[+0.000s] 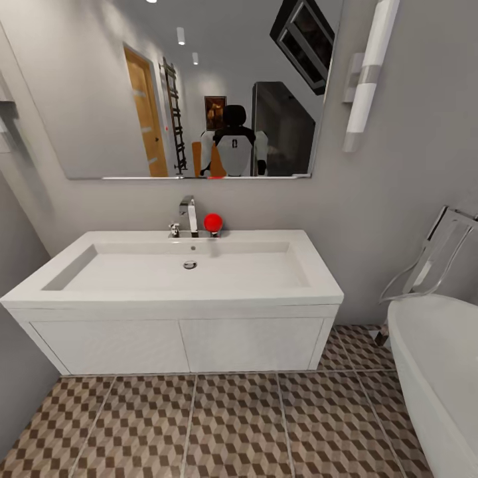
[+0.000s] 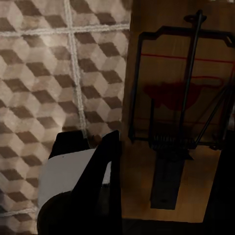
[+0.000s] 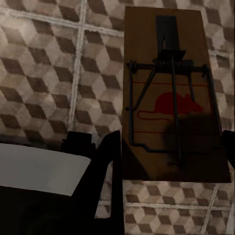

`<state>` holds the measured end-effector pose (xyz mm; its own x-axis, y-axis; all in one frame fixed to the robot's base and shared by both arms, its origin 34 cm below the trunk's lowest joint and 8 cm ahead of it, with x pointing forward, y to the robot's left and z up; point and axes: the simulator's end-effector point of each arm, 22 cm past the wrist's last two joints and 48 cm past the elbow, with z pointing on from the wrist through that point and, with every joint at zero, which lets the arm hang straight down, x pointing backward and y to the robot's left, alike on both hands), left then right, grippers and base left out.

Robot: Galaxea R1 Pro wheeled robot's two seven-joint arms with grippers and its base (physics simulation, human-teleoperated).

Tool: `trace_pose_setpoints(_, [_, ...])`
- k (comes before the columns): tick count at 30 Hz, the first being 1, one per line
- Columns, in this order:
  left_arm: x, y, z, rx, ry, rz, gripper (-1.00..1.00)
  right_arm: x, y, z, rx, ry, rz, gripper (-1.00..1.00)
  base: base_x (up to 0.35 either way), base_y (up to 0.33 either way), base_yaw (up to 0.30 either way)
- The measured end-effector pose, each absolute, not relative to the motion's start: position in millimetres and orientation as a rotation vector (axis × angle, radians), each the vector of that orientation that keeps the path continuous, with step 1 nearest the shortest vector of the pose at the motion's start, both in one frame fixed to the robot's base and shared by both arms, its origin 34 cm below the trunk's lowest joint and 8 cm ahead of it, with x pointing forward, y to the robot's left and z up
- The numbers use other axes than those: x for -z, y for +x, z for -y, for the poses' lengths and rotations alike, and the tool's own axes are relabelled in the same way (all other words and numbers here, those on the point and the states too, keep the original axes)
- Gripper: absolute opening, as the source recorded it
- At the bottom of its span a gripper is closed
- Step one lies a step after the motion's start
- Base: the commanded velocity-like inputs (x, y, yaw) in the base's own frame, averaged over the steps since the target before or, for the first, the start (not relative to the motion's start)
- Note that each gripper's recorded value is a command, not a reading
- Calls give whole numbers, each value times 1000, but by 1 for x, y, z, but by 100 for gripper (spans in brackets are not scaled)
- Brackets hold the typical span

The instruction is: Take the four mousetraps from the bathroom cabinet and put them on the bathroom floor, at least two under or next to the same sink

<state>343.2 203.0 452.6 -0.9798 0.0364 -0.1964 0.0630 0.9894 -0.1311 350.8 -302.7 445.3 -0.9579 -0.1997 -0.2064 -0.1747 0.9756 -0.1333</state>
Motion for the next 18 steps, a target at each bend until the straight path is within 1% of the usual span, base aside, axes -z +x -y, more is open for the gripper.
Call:
trace_pose_setpoints(2, [-449, 366, -234, 39, -49, -2966, -100, -454, 396, 291, 157, -265, -2857, -100, 0, 0, 0])
trace_pose_setpoints(5, [-455, 389, -263, -112, -156, -3043, -100, -468, 451, 273, 136, -250, -2794, -100, 0, 0, 0])
trace_pose_setpoints(6, [-455, 389, -263, -112, -159, -3043, -100, -469, 451, 273, 136, -245, -2794, -100, 0, 0, 0])
trace_pose_setpoints(8, [-467, 421, -256, -124, -186, -3067, -100, -483, 492, 257, 124, -243, -2746, -100, 0, 0, 0])
trace_pose_setpoints(10, [-478, 450, -246, -112, -191, -3063, -100, -492, 512, 259, 211, -228, -2798, -100, 0, 0, 0])
trace_pose_setpoints(13, [-492, 484, -238, -102, -189, -3035, -100, -501, 503, 272, 363, -212, -2971, -100, 0, 0, 0])
trace_pose_setpoints(18, [-501, 501, -234, -98, -183, -3039, -100, -516, 514, 249, 345, -164, -3048, -100, 0, 0, 0])
